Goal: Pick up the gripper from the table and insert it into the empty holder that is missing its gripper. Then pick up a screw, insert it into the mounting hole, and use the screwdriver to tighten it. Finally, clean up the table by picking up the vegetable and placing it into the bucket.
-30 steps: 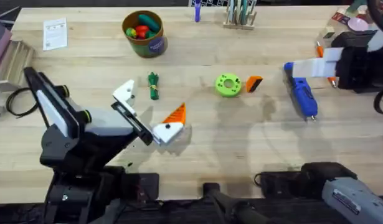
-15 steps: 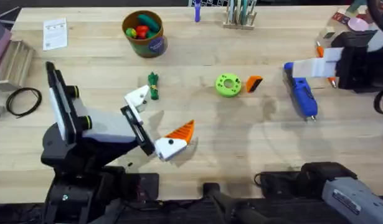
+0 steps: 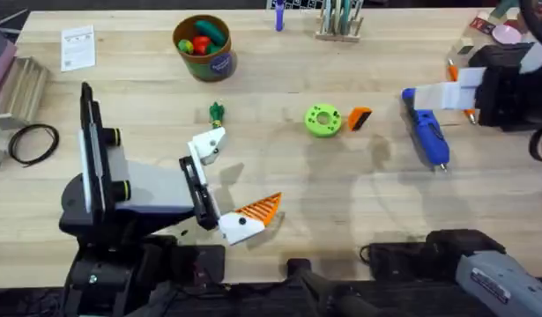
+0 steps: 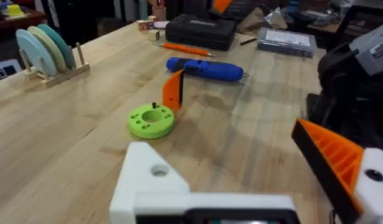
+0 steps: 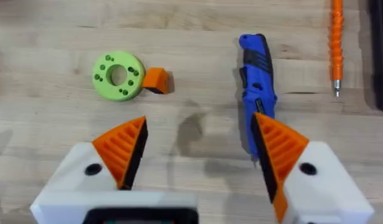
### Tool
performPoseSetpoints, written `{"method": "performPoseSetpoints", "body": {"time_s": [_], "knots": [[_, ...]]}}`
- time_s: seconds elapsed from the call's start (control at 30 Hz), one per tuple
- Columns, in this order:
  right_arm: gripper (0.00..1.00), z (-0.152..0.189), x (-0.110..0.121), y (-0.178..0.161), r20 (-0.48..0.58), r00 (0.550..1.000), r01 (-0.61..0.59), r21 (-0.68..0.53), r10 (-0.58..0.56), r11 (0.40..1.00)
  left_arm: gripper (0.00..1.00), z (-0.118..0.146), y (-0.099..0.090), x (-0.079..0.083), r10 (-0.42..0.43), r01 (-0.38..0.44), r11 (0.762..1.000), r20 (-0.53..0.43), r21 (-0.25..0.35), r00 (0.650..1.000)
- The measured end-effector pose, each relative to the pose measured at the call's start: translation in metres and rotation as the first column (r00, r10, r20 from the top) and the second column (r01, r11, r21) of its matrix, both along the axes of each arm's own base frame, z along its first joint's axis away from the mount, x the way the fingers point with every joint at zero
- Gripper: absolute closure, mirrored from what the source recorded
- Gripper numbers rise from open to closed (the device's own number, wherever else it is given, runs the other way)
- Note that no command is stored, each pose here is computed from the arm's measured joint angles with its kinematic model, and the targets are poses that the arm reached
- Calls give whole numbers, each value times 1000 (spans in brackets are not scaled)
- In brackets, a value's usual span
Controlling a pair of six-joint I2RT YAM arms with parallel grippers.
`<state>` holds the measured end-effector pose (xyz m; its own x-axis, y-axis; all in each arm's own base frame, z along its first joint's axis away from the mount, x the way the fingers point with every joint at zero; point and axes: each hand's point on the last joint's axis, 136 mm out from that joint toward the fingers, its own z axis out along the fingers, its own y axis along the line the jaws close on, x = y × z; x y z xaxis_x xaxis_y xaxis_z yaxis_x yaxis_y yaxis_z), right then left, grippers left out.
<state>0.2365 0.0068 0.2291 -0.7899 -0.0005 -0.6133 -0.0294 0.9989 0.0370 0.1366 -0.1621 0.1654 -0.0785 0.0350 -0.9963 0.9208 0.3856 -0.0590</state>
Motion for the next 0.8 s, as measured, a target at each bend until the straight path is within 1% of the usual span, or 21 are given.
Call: {"method": "performPoseSetpoints", "body": {"time_s": [0.3, 0.47, 0.8], "knots": [[10, 0, 0, 0, 0, 1000, 0, 0, 0, 1000, 15, 0, -1, -1, -8, 8, 1000, 5, 0, 1000], [11, 0, 0, 0, 0, 1000, 0, 0, 0, 1000, 15, -3, -1, 1, -11, 11, 1000, 30, -1, 999], [10, 0, 0, 0, 0, 1000, 0, 0, 0, 1000, 15, -3, -1, 1, -11, 11, 1000, 30, -1, 999]]}}
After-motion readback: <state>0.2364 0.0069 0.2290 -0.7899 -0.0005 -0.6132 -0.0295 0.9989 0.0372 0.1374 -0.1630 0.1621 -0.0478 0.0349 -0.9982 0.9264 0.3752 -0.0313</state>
